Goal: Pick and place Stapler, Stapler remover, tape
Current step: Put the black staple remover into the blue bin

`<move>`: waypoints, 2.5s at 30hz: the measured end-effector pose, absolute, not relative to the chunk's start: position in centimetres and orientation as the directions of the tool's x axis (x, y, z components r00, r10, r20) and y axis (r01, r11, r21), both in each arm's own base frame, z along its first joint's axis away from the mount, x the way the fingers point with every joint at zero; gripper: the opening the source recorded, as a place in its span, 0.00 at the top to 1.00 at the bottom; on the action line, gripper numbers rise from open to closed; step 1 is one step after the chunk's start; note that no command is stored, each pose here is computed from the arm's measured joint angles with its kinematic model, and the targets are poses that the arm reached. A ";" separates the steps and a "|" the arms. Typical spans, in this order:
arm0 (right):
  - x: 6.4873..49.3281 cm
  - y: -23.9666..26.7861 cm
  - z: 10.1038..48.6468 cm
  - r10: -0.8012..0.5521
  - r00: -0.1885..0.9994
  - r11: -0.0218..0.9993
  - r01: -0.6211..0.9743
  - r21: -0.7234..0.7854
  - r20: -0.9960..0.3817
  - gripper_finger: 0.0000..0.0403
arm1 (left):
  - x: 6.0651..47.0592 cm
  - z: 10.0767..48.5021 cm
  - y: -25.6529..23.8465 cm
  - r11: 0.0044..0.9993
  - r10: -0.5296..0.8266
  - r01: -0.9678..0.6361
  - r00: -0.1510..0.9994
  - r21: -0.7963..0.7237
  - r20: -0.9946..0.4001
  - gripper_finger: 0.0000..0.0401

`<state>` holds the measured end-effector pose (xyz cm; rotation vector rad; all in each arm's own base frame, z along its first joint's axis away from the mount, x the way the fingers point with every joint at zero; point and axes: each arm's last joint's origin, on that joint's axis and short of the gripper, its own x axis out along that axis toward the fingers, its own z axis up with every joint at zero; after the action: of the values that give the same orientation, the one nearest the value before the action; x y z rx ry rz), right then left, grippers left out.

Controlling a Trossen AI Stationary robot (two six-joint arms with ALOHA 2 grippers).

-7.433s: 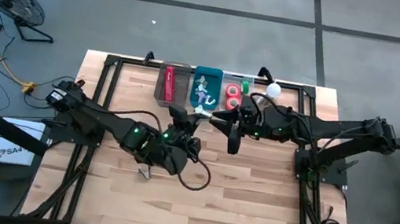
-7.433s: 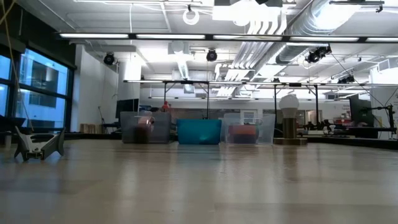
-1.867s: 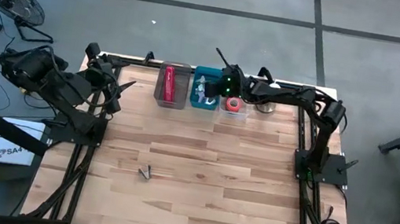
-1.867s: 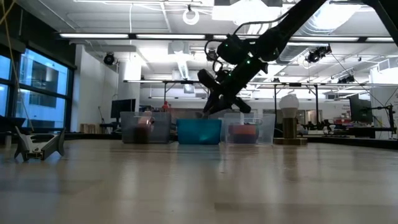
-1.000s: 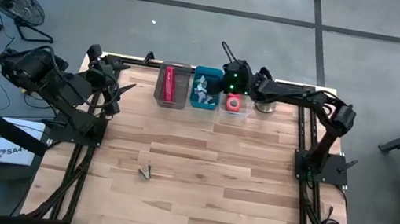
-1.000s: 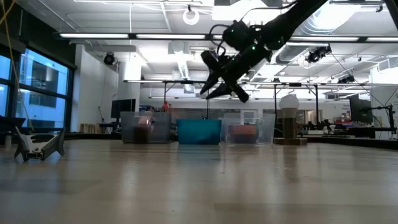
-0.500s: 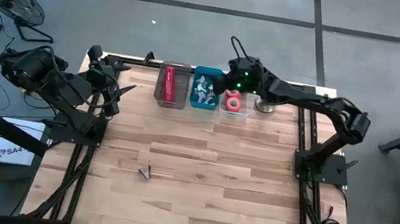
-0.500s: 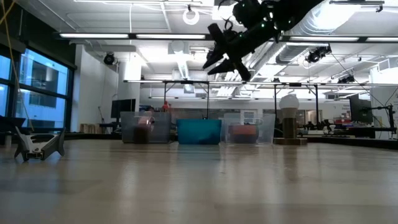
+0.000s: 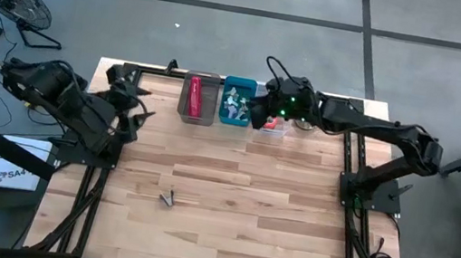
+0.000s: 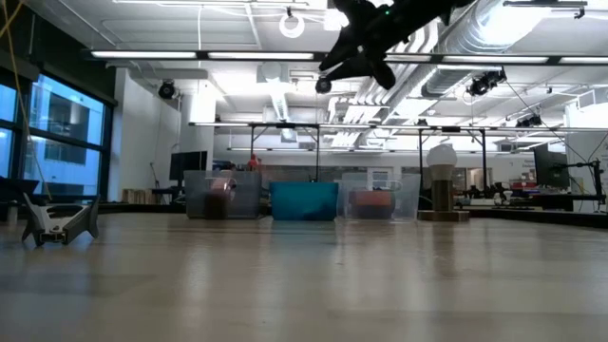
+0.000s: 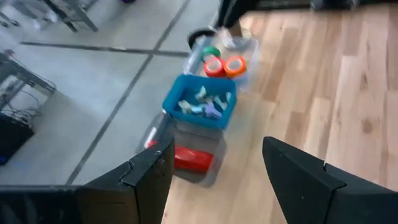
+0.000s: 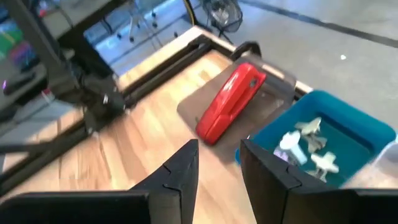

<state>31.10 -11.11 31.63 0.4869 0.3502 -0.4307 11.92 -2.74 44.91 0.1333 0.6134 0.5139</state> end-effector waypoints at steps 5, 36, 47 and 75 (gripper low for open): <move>30.5 -8.9 31.9 -0.265 0.838 0.826 0.452 0.337 -0.476 0.68 | 12.8 43.0 -3.2 0.884 0.464 -0.386 0.669 0.263 -0.580 0.40; 29.5 0.0 30.3 -0.163 0.707 0.884 0.415 0.216 -0.688 0.41 | 17.8 23.8 -6.9 0.863 0.065 -0.489 0.355 -0.126 -0.932 0.40; 28.9 1.4 29.9 -0.164 0.661 0.863 0.456 0.218 -0.732 0.41 | 18.9 21.5 -7.6 0.704 0.046 -0.697 0.241 -0.140 -0.969 0.40; 28.6 2.7 29.7 -0.202 0.645 0.738 0.595 0.319 -0.737 0.41 | 19.5 19.6 -8.2 0.223 -0.005 -0.970 0.101 -0.100 -0.995 0.40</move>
<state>28.62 2.66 29.71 0.5847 0.7388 -0.4838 19.55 -8.15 19.62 -1.0843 1.2285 0.9732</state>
